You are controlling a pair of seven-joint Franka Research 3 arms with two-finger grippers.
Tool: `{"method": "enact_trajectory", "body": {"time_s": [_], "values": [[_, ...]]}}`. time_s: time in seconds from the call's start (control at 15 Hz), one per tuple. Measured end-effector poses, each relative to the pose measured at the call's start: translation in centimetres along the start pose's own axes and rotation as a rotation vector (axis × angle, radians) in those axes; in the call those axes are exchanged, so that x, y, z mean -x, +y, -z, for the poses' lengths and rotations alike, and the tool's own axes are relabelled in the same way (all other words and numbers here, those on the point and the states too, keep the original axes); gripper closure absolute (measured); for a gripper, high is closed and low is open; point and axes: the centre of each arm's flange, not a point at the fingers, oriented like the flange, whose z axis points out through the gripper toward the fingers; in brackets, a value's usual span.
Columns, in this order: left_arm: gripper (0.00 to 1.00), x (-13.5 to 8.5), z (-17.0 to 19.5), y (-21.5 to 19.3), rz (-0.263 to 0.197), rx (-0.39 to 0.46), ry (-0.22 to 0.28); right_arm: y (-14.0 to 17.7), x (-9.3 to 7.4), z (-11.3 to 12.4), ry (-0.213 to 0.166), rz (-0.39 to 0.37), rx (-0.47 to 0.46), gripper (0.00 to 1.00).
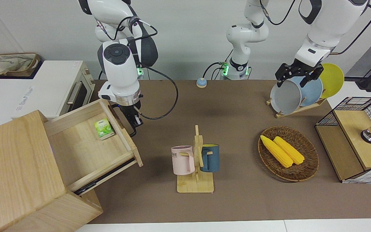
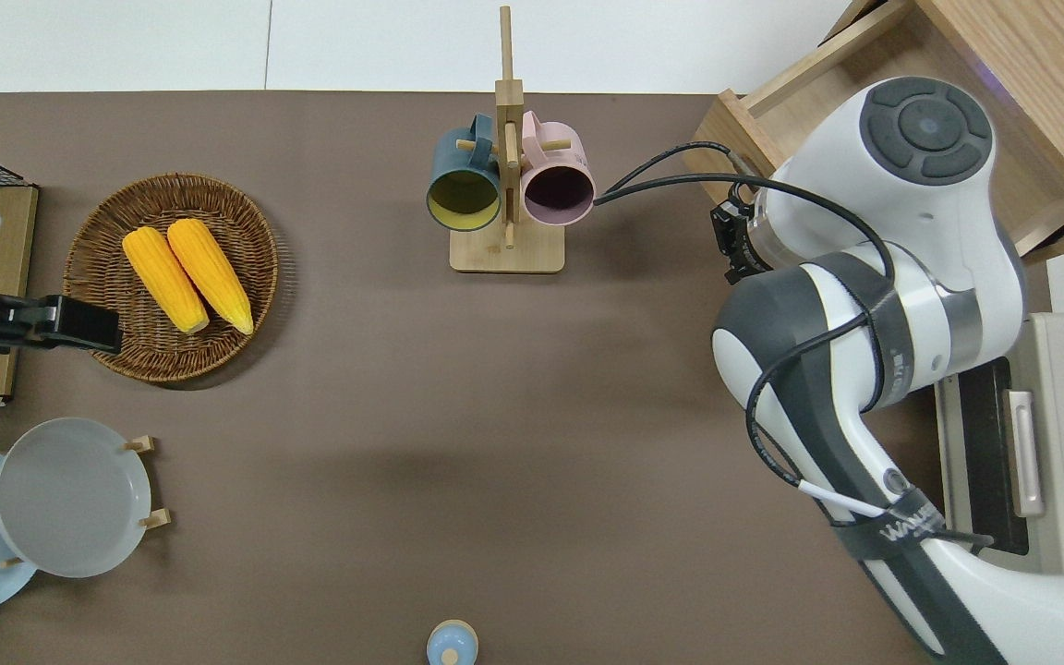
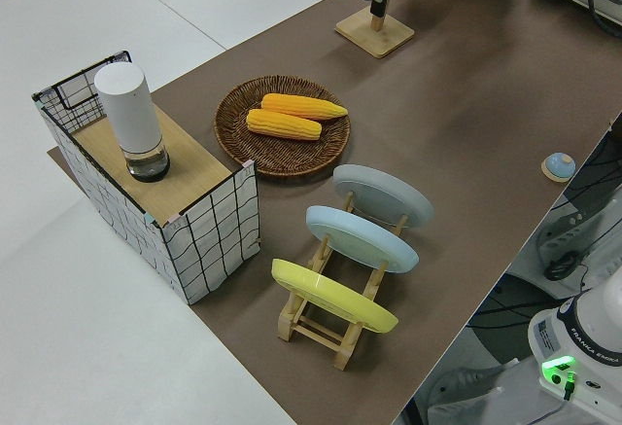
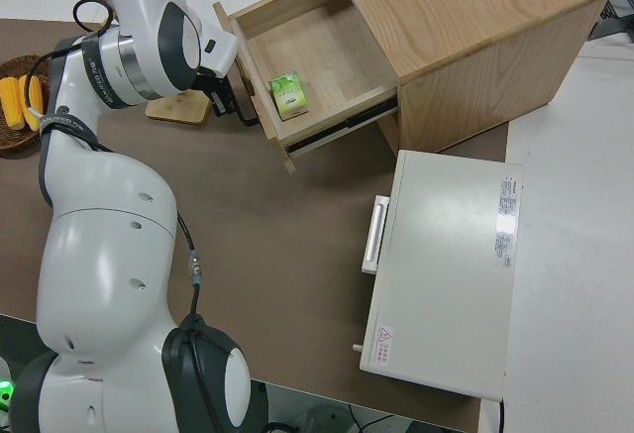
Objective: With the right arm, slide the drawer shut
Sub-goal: 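Press the drawer front farther in with the right gripper until shut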
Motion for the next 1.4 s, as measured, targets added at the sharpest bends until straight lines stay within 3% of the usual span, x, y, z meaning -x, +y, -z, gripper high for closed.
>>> {"method": "enact_trajectory", "body": {"time_s": [0.2,0.53,1.4], "values": [[0.0,0.0,0.0,0.0,0.0,0.0,0.0,0.5,-2.0,-0.4,-0.002,-0.002,0.002,0.99],[0.0,0.0,0.0,0.0,0.0,0.0,0.0,1.7,-8.0,-2.2,0.002,0.032,-0.02,0.99],[0.0,0.0,0.0,0.0,0.0,0.0,0.0,2.8,-14.9,-2.7,0.018,0.021,-0.06,0.99]]}}
